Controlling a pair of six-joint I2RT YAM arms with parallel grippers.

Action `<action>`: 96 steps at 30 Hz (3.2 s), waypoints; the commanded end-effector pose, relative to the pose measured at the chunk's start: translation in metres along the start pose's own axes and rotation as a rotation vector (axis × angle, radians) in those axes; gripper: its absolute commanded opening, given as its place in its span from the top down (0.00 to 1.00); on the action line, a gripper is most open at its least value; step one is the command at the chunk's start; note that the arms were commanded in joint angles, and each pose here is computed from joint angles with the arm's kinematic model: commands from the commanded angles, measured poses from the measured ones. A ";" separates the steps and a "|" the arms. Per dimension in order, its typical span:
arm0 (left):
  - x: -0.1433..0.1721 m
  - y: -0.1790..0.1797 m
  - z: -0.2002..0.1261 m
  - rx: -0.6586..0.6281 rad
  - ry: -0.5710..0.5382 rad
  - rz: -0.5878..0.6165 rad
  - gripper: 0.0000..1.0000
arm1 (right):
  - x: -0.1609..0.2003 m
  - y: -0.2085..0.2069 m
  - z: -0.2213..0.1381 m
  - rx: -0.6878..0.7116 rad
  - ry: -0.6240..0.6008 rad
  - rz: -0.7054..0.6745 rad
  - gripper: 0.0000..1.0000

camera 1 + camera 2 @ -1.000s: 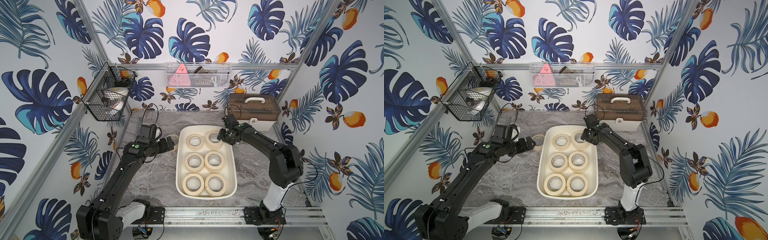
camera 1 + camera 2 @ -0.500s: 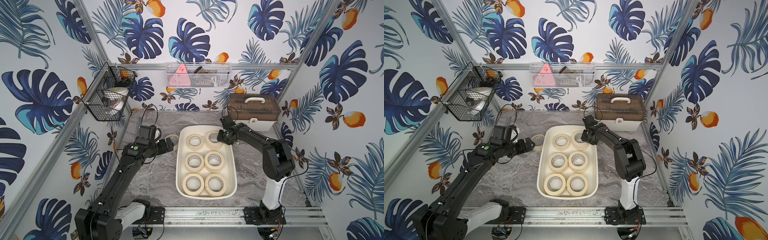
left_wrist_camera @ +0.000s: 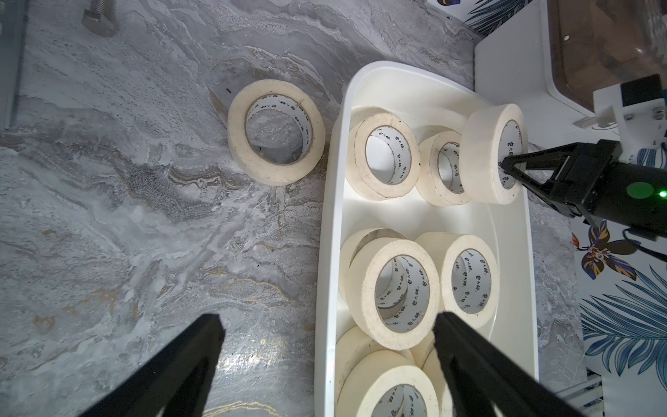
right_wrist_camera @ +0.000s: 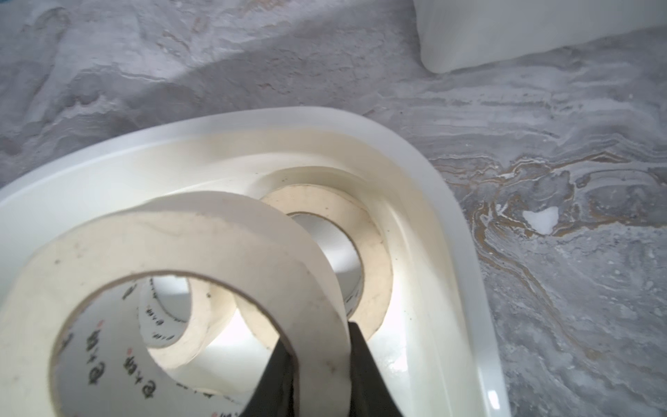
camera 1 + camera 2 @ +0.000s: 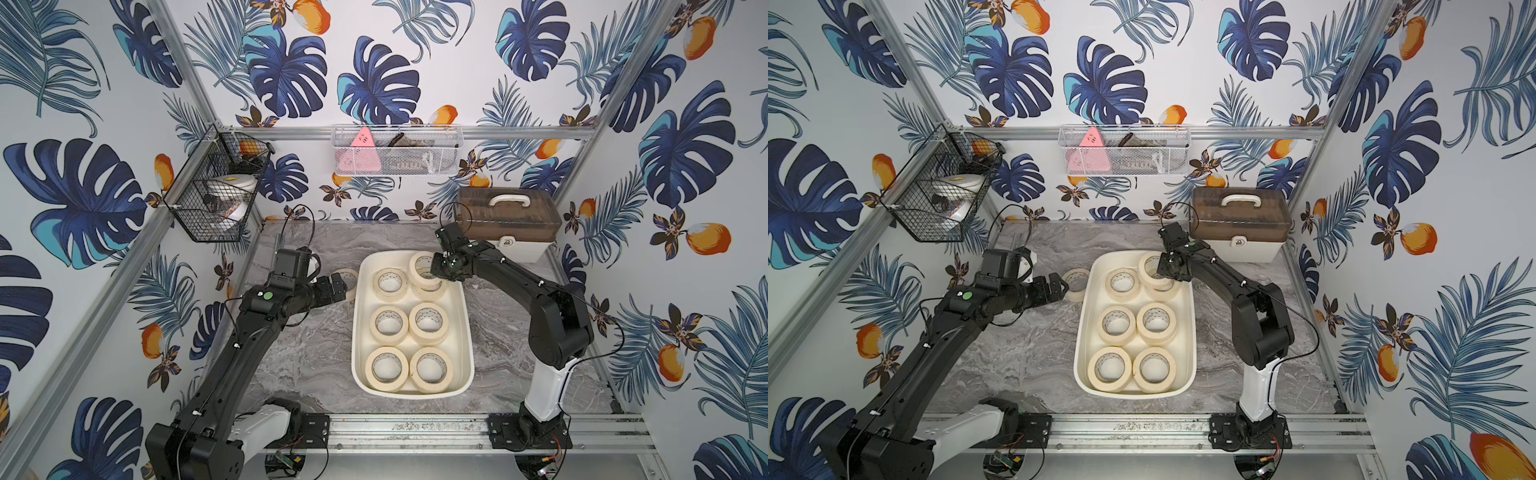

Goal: Take out the art tape in the storage box
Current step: Pick up the art tape from the storage box, then place the art tape at the center of the board.

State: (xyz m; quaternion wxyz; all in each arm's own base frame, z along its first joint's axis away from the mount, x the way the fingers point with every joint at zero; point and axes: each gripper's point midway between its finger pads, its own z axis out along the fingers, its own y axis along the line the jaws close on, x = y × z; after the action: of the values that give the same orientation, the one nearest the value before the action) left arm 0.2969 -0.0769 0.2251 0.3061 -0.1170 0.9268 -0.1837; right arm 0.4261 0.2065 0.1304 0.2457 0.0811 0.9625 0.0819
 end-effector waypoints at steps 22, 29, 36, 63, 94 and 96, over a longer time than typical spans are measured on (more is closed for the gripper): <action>0.003 -0.070 0.000 -0.018 -0.003 0.268 0.25 | 0.078 0.133 -0.103 -0.179 -0.052 -0.282 0.87; 0.010 -0.071 0.010 -0.049 0.016 0.292 0.30 | 0.089 0.141 -0.112 -0.195 -0.054 -0.301 0.87; 0.016 -0.063 0.020 -0.104 0.031 0.316 0.40 | 0.095 0.148 -0.116 -0.196 -0.063 -0.323 0.86; -0.022 -0.064 0.018 -0.209 -0.067 0.260 1.00 | 0.072 0.116 -0.178 -0.212 -0.245 -0.297 0.35; -0.062 0.185 0.106 -0.665 -0.108 -0.487 1.00 | 0.068 0.006 -0.139 -0.064 -0.161 -0.178 0.34; -0.058 0.194 0.113 -0.674 -0.096 -0.504 1.00 | 0.068 0.001 -0.137 -0.059 -0.156 -0.173 0.34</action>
State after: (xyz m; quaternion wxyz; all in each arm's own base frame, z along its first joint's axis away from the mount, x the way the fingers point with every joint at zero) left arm 0.3810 0.0801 0.0947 0.2216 -0.4232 0.8755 0.0722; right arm 0.2997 0.2049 0.2167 0.3274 0.0008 0.9421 0.0729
